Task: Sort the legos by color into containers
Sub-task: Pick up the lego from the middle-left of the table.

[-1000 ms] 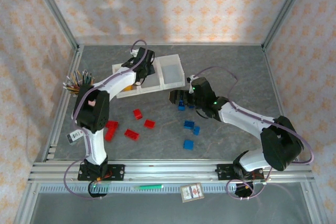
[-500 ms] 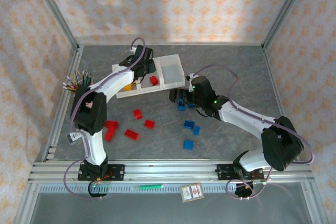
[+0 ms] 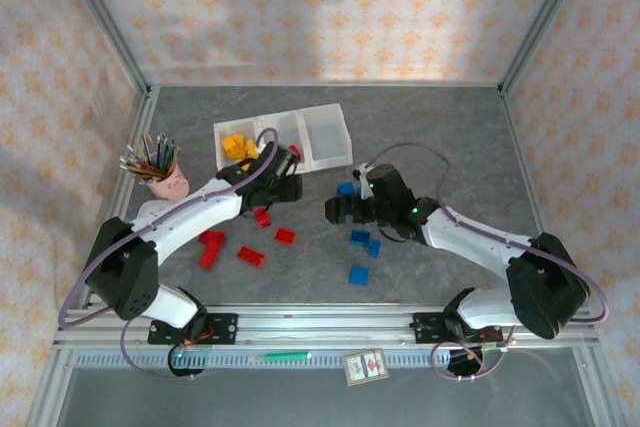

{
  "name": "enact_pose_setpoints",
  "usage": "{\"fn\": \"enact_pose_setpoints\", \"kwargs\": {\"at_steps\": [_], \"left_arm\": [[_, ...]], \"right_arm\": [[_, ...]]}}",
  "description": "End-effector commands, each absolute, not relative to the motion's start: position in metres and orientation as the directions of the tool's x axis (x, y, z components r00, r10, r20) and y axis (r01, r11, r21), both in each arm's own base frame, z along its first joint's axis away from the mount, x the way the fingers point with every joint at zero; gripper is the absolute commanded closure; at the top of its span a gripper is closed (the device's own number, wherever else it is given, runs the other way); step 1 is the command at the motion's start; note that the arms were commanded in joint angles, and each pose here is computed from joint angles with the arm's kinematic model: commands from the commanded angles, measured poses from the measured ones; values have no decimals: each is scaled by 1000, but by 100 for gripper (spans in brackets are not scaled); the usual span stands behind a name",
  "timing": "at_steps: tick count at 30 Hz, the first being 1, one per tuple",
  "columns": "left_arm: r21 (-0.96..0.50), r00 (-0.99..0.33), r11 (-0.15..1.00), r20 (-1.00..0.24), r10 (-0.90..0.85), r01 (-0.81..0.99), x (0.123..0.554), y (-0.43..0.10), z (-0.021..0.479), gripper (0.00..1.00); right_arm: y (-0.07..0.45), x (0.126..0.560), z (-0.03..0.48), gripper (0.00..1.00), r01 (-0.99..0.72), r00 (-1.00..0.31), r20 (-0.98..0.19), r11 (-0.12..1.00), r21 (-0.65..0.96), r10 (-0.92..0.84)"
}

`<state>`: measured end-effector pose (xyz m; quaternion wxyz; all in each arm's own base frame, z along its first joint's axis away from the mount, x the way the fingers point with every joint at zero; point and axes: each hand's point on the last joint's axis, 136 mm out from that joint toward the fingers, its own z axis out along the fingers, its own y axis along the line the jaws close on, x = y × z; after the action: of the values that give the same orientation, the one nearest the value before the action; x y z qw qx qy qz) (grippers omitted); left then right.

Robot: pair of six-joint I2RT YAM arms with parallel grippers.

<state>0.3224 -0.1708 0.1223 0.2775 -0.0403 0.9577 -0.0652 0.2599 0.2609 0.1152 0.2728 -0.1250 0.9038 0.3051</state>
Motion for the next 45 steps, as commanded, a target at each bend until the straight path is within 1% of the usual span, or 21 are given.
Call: {"fn": "enact_pose_setpoints", "kwargs": {"at_steps": [1,3,7,11,15,24,26,35,37,41,45], "left_arm": [[-130,-882,991,-462,-95,-39,290,-168,109,30],[-164,-898,986,-428,-98,-30,277,-176,99,29],[-170,-923,985,-379,-72,-6,260,-184,77,27],[-153,-934,988,-354,-53,1,255,-185,64,25],[-178,-941,984,-336,-44,17,252,-192,54,22],[-104,-960,994,-280,-9,21,243,-187,25,21],[-103,-962,994,-274,-8,21,242,-187,22,24],[-94,-965,995,-264,-5,21,238,-184,12,47],[-101,-964,995,-267,-4,24,239,-186,15,50],[-102,-949,995,-314,-9,24,247,-186,33,55],[-115,-917,993,-397,-26,22,266,-190,65,55]], "right_arm": [[270,237,110,0,-455,-822,-557,729,512,-121],[269,233,102,0,-443,-830,-546,733,516,-117],[262,233,94,0,-418,-835,-541,753,509,-98],[257,233,90,0,-404,-834,-545,766,500,-84],[255,235,90,0,-400,-831,-551,774,491,-80],[251,236,87,0,-388,-829,-554,790,475,-74],[251,237,86,0,-387,-829,-554,791,475,-73],[251,240,87,0,-390,-822,-565,793,468,-71],[250,242,88,0,-388,-822,-565,792,470,-67],[249,247,103,0,-383,-817,-576,777,499,-33],[243,261,123,0,-362,-806,-591,769,528,26]]}}
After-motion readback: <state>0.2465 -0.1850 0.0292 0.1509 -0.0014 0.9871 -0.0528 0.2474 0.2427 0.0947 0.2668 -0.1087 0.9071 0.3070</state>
